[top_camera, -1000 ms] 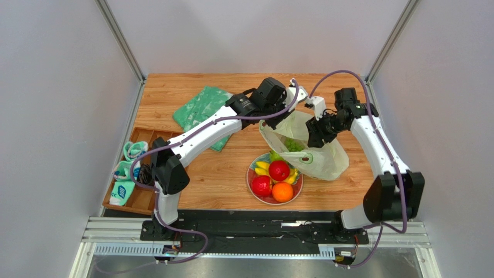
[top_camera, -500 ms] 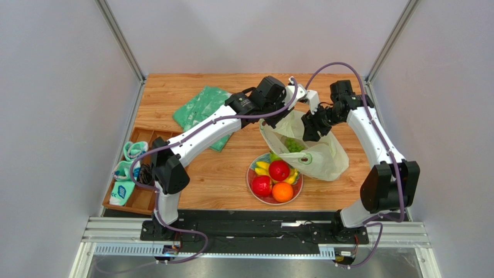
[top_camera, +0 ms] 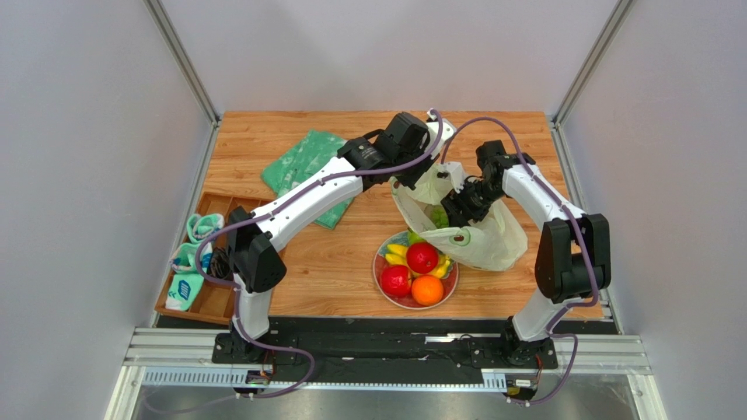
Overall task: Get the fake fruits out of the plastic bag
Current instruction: Take out the fake fruit from the plastic bag.
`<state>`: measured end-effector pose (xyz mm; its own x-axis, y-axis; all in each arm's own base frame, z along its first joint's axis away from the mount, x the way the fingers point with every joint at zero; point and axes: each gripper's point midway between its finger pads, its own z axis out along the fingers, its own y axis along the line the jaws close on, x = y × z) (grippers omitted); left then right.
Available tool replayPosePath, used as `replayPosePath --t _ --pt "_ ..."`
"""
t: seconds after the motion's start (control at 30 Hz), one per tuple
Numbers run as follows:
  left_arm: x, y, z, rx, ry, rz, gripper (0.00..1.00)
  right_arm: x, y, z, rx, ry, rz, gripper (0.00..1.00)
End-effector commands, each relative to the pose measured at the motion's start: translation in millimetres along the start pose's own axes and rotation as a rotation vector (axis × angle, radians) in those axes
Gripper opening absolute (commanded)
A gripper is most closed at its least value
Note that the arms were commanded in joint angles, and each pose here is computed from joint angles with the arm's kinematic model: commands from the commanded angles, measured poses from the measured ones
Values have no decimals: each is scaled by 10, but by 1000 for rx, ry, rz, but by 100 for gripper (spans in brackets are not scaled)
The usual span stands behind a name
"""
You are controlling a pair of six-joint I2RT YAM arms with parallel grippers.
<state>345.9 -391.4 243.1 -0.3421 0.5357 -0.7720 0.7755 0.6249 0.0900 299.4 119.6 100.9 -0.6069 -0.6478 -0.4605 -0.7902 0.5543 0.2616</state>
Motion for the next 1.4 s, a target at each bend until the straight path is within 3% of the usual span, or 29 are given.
replayPosePath --t 0.0,0.03,0.07,0.2,0.3,0.37,0.4,0.43,0.53,0.83,0.93,1.1,1.23,1.27,1.3,1.33,1.37 --pt "-170 24 -76 -13 -53 -33 0 126 -127 110 41 36 -7 84" --pt "-164 21 -73 -11 -50 -33 0 198 -121 160 30 56 -1 96" --pt "-175 19 -72 -10 -53 -33 0 243 -114 193 22 69 7 100" --pt "-175 23 -72 -15 -54 -30 0 346 -181 350 35 85 30 100" --pt "-157 33 -75 -23 -51 -20 0 229 -298 337 100 36 31 89" --pt "-155 39 -80 -26 -52 -19 0 67 -355 243 140 -22 6 62" --pt "-155 36 -72 -24 -52 -19 0 16 -355 212 145 -37 10 27" --pt "-161 37 -75 -24 -54 -19 0 -48 -346 157 155 -57 6 14" --pt "-185 71 -62 -37 -60 -7 0 -244 -324 -60 186 -118 2 5" --pt "-476 294 -101 -146 -138 20 0 -939 197 -1489 322 -455 -155 3" --pt "-581 404 -115 -192 -164 17 0 -944 319 -1697 367 -500 -175 0" --pt "-678 498 -135 -226 -192 7 0 -792 368 -1677 387 -491 -131 0" --pt "-701 504 -92 -228 -198 18 0 -1034 585 -2102 417 -620 -137 0" --pt "-692 514 -63 -229 -194 23 2 -1087 634 -2221 428 -651 -138 0" --pt "-694 528 -58 -229 -194 27 15 -1228 763 -2462 435 -717 -153 0" --pt "-709 539 -65 -224 -197 23 41 -1277 835 -2581 435 -744 -161 0" --pt "-723 554 -68 -207 -202 20 53 -1336 889 -2656 426 -761 -165 0"
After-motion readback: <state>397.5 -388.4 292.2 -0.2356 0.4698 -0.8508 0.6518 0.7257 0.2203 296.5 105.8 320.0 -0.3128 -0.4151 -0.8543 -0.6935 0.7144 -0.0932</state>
